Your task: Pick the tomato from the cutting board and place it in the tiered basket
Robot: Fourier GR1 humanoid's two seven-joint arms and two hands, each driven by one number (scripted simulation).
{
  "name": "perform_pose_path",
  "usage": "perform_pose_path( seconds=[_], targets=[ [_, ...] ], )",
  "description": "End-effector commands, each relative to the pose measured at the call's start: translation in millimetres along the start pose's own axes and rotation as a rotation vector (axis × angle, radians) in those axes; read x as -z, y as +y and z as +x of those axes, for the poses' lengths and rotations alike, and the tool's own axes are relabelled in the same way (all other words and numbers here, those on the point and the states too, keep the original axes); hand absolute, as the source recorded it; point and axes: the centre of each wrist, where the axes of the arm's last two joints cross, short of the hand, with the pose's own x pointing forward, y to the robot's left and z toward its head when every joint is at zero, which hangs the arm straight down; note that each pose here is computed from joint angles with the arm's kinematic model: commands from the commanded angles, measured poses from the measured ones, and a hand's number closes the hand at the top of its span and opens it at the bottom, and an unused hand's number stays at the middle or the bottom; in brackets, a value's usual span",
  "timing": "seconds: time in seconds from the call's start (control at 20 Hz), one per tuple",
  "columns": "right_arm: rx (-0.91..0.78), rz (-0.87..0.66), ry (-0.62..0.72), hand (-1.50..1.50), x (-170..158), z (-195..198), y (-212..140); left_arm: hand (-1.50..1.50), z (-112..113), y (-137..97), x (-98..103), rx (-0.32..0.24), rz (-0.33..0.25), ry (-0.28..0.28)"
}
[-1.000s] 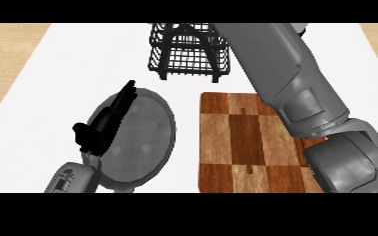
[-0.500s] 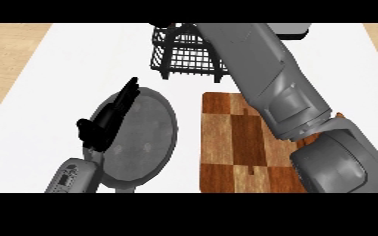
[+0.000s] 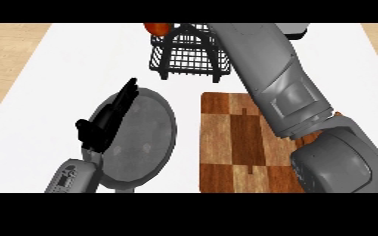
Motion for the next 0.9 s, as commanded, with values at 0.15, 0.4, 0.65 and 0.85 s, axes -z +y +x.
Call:
perform_pose_path(
  seconds=[0.15, 0.4, 0.65, 0.85],
  targets=[
    [0.077, -0.267, -0.068, -1.5, -2.0, 4.9, -27.0, 0.0, 1.3, 4.1, -1.1, 0.008, 0.026, 0.003],
    [0.084, -0.561, -0.1, -1.5, 0.5, -18.1, -75.9, 0.0, 5.6, -0.3, -3.8, 0.0, 0.03, 0.013],
    [0.233, -0.704, -0.193, -1.5, -15.6, -19.4, -146.6, 0.0, -6.5, 3.2, -15.5, -0.009, 0.035, 0.028],
    [0.297, -0.722, -0.244, -1.5, -29.0, -71.8, -211.1, 0.0, 2.1, 14.5, 2.3, -0.025, 0.062, 0.026]
  ],
)
